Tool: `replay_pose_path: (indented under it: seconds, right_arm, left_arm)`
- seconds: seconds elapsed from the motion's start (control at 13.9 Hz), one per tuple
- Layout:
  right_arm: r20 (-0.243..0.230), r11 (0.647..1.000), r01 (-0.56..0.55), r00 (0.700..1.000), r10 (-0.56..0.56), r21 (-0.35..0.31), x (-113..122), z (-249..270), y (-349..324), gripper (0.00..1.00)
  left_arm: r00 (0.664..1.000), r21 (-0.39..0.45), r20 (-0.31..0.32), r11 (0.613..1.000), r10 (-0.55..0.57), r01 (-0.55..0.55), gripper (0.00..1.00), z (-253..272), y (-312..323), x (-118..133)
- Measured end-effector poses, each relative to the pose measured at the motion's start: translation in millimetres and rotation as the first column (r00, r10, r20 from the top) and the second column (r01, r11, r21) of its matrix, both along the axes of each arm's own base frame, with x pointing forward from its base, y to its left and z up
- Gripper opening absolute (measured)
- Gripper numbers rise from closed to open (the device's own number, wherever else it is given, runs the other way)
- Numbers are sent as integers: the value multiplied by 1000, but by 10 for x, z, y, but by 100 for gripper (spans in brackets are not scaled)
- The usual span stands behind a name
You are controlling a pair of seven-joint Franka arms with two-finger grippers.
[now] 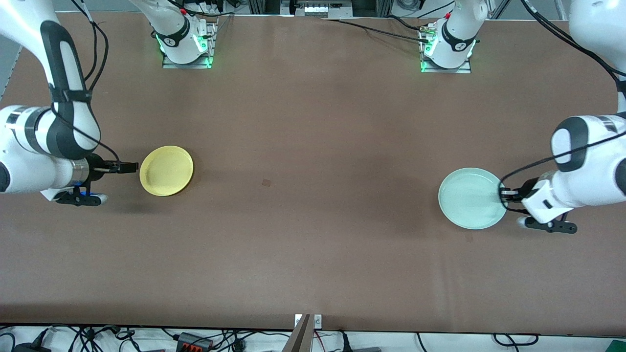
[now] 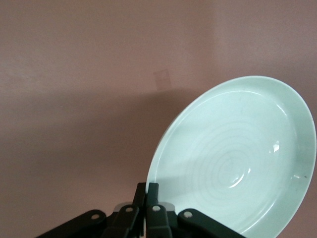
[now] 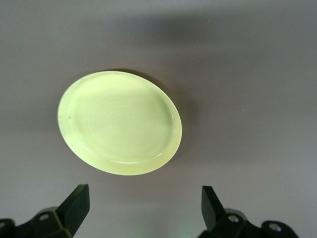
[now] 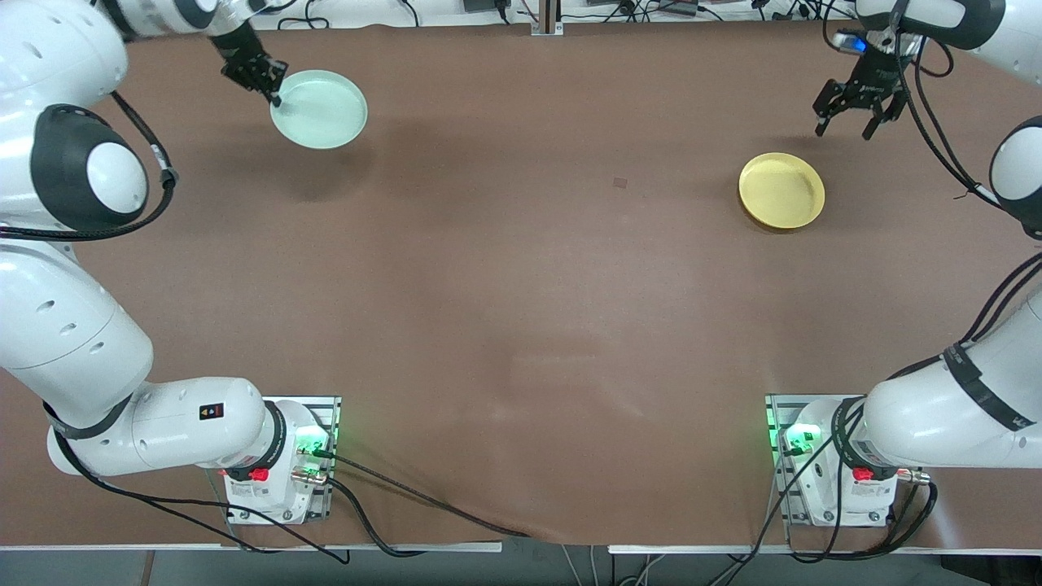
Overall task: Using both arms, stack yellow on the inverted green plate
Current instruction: 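Grasp the green plate with the left gripper while the right gripper grasps yellow, then lift the green plate with the left gripper and tilt it on edge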
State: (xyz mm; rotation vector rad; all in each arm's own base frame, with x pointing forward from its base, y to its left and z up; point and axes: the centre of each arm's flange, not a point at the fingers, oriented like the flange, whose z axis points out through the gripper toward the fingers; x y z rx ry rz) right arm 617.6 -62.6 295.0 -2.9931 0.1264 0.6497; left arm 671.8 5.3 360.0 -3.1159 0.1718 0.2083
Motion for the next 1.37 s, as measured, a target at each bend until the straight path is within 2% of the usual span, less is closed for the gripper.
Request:
replay_pose_path:
  seconds: [0.14, 0.29, 0.43, 0.65, 0.72, 0.79, 0.86, 1.01, 1.08, 1.15, 1.29, 1.37]
  right_arm:
    - [-40, 999, 18, 999, -17, 29, -42, -362, -221, 100]
    - [-57, 999, 29, 998, -27, 42, -70, -661, -383, 100]
    - [-68, 998, 37, 997, -33, 50, -84, -827, -402, 100]
    - [-88, 995, 57, 995, -50, 80, -103, -981, -342, 97]
    - [-93, 995, 58, 994, -50, 81, -109, -1023, -335, 89]
    - [-93, 995, 57, 994, -50, 81, -109, -1051, -331, 89]
    - [-93, 995, 57, 994, -49, 81, -109, -1070, -328, 81]
    - [-96, 995, 56, 994, -48, 81, -114, -1125, -327, 78]
    - [-98, 995, 56, 994, -48, 81, -118, -1156, -326, 73]
    - [-102, 995, 55, 994, -47, 82, -124, -1185, -324, 73]
    - [-116, 995, 55, 992, -45, 84, -147, -1271, -318, 59]
    - [-122, 995, 55, 992, -44, 84, -157, -1311, -317, 59]
  left_arm:
    - [1000, 110, 9, 994, -10, 9, 3, 199, -627, 17]
    - [999, 251, 26, 968, -30, 23, 3, 248, -1269, -83]
    - [997, 400, 51, 916, -60, 35, 3, 221, -1933, -288]
    - [990, 558, 106, 830, -88, 15, 3, 41, -2785, -659]
    - [987, 597, 128, 802, -100, 3, 3, -55, -3006, -769]
    - [983, 626, 150, 780, -104, -13, 3, -151, -3216, -888]
    - [979, 642, 172, 766, -104, -31, 3, -249, -3423, -1014]
    - [965, 675, 229, 736, -132, -59, 3, -437, -3827, -1272]
    - [954, 699, 257, 712, -153, -74, 3, -534, -3976, -1382]
    - [947, 724, 275, 684, -168, -89, 3, -635, -4081, -1485]
    - [934, 767, 292, 633, -204, -101, 3, -820, -4199, -1613]
    - [929, 783, 302, 612, -215, -113, 3, -887, -4240, -1669]
